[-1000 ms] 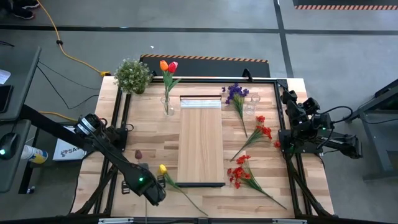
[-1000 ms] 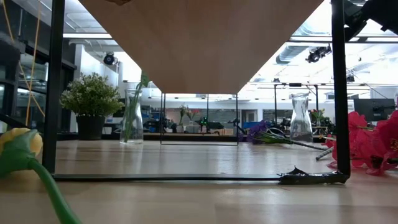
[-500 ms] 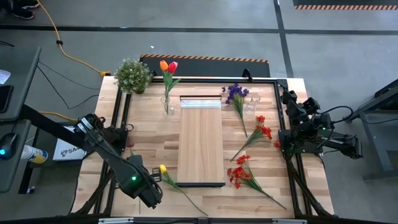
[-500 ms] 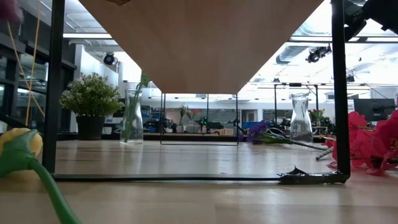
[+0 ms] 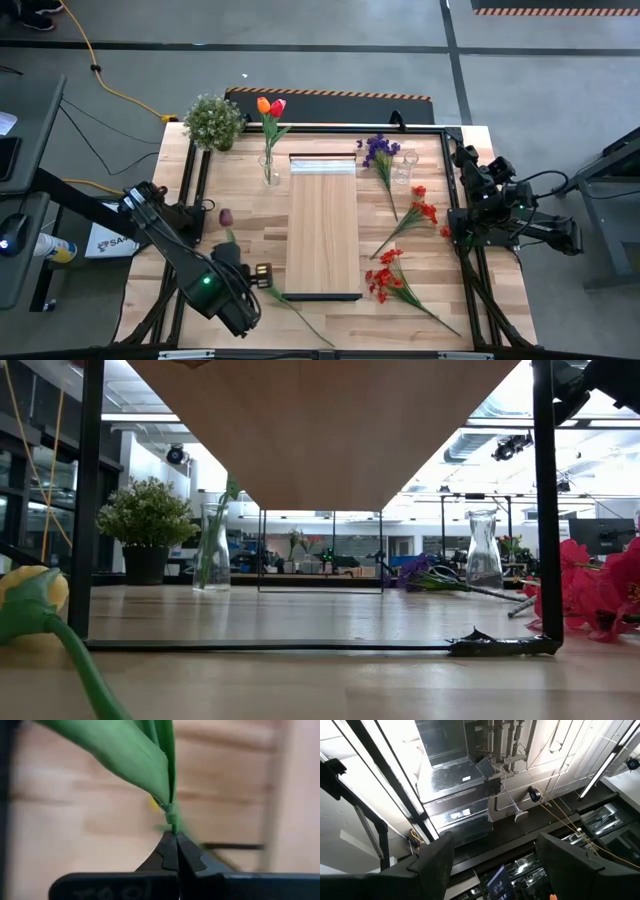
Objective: Pick and place flowers into a vace then onto a shelf
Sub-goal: Put the dark red flower into the left transparent vase
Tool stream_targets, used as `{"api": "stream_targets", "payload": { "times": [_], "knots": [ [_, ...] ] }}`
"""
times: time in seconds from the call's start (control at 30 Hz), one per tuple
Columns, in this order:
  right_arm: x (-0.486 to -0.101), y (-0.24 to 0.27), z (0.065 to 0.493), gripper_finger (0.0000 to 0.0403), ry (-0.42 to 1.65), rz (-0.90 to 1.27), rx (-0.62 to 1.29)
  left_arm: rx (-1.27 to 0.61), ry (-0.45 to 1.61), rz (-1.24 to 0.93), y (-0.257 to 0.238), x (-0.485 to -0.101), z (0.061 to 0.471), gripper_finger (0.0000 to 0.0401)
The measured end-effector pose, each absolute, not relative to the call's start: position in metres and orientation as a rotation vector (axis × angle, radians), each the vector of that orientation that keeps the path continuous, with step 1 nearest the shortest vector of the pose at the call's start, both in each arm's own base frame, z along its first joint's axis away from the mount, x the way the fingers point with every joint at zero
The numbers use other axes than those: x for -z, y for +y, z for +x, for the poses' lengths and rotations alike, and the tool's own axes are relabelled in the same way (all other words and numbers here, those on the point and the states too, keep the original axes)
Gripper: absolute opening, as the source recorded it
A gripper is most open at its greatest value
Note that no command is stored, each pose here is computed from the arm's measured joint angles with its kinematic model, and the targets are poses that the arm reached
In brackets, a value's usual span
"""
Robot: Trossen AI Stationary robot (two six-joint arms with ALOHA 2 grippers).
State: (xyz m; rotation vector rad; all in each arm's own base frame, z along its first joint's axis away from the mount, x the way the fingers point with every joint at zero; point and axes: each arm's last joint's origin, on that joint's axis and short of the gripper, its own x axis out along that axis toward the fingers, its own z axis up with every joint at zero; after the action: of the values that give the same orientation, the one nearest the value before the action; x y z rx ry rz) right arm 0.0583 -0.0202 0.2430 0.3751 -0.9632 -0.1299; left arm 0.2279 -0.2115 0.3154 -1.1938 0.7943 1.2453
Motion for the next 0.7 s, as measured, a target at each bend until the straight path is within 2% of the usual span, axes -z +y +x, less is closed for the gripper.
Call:
{"api": "stream_targets", "payload": {
  "times": [0.13,0.47,0.7],
  "knots": [
    [-0.243,-0.020,0.058,0.0271,-0.967,0.374,0.128,-1.149,0.654,-1.171,-0.210,-0.328,0.232,0.0018],
    [-0.243,-0.020,0.058,0.0271,-0.967,0.374,0.128,-0.947,0.498,-1.112,-0.208,-0.368,0.237,0.0018],
    [-0.243,-0.020,0.058,0.0271,-0.966,0.373,0.126,-0.809,0.303,-0.981,-0.202,-0.403,0.238,0.0018]
  ]
}}
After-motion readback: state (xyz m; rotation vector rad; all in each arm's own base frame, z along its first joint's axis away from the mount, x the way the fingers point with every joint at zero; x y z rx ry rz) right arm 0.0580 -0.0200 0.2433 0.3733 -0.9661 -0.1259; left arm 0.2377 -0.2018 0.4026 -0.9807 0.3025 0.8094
